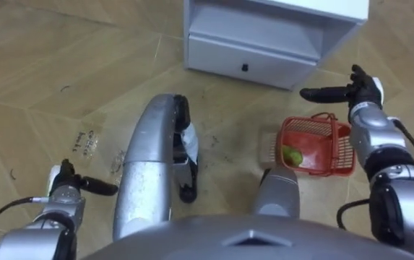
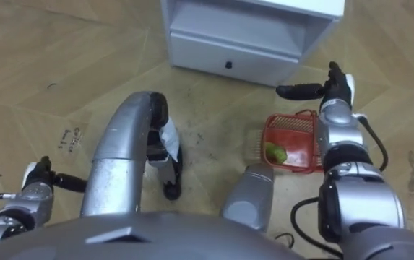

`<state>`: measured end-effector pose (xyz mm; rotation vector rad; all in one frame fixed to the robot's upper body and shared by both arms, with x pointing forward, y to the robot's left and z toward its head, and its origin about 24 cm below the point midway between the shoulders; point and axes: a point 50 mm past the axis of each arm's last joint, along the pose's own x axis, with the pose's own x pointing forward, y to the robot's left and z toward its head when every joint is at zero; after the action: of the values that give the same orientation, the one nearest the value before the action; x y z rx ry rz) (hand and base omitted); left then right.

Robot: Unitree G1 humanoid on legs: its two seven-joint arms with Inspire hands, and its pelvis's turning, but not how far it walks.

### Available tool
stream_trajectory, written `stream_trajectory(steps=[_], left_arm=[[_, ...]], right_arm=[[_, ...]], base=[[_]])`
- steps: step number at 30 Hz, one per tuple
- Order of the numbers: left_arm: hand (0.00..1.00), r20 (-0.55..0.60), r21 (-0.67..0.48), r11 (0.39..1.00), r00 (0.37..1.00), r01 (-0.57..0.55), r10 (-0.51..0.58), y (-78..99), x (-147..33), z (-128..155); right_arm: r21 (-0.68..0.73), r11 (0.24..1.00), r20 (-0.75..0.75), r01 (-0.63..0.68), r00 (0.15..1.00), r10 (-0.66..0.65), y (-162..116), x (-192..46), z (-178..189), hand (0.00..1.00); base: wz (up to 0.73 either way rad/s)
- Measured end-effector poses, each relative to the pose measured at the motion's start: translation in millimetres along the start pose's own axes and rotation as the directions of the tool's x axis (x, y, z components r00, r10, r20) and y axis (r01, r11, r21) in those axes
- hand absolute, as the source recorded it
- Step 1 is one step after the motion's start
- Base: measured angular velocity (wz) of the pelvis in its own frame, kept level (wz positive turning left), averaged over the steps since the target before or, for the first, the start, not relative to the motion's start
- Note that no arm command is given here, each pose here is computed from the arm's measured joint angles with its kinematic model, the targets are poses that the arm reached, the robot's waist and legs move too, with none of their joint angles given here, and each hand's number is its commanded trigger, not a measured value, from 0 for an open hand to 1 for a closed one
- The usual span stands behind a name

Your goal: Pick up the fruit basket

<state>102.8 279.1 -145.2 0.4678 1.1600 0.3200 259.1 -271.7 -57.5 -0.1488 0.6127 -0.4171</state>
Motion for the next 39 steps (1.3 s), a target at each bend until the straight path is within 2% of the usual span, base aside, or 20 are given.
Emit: stream_trajectory(steps=[11, 20, 22, 23, 24, 31, 39], left_arm=[[0.00, -0.055, 0.046, 0.998, 0.998, 0.040, -0.038, -4.8, -7.8, -34.9], [0.00, -0.120, 0.097, 0.991, 0.990, 0.088, -0.076, -7.9, -15.3, -61.9], [0.00, -0.119, 0.115, 0.988, 0.989, 0.102, -0.088, -9.1, -15.7, -62.3], [0.00, -0.104, 0.112, 0.984, 0.987, 0.136, -0.125, -19.5, -16.1, -55.9], [0.00, -0.096, 0.117, 0.980, 0.984, 0.158, -0.147, -22.3, -16.4, -54.6], [0.00, -0.072, 0.128, 0.975, 0.982, 0.180, -0.172, -20.1, -13.7, -46.3], [0.00, -0.076, 0.212, 0.950, 0.973, 0.229, -0.218, -27.1, -16.4, -49.8]], right_arm=[[0.026, 0.999, 0.081, 0.031, 0.996, -0.033, -10.2, 1.2, 20.7, 0.00], [-0.055, 0.998, 0.045, 0.028, 0.999, -0.026, -8.4, 0.8, 8.4, 0.00], [-0.062, 0.997, 0.035, 0.043, 0.999, -0.041, -12.1, 0.8, 5.2, 0.00], [-0.071, 0.996, 0.035, 0.063, 0.998, -0.060, -18.8, 2.4, 6.7, 0.00], [-0.080, 0.995, 0.023, 0.057, 0.998, -0.055, -17.2, 2.2, 3.3, 0.00], [-0.149, 0.989, -0.043, -0.009, 0.999, 0.003, -11.5, 0.7, -13.6, 0.00], [-0.104, 0.994, -0.108, -0.021, 0.994, 0.010, -12.9, -0.7, -25.3, 0.00]], base=[[-0.01], [-0.03], [0.10], [-0.14], [-0.20], [-0.04], [-0.02]])
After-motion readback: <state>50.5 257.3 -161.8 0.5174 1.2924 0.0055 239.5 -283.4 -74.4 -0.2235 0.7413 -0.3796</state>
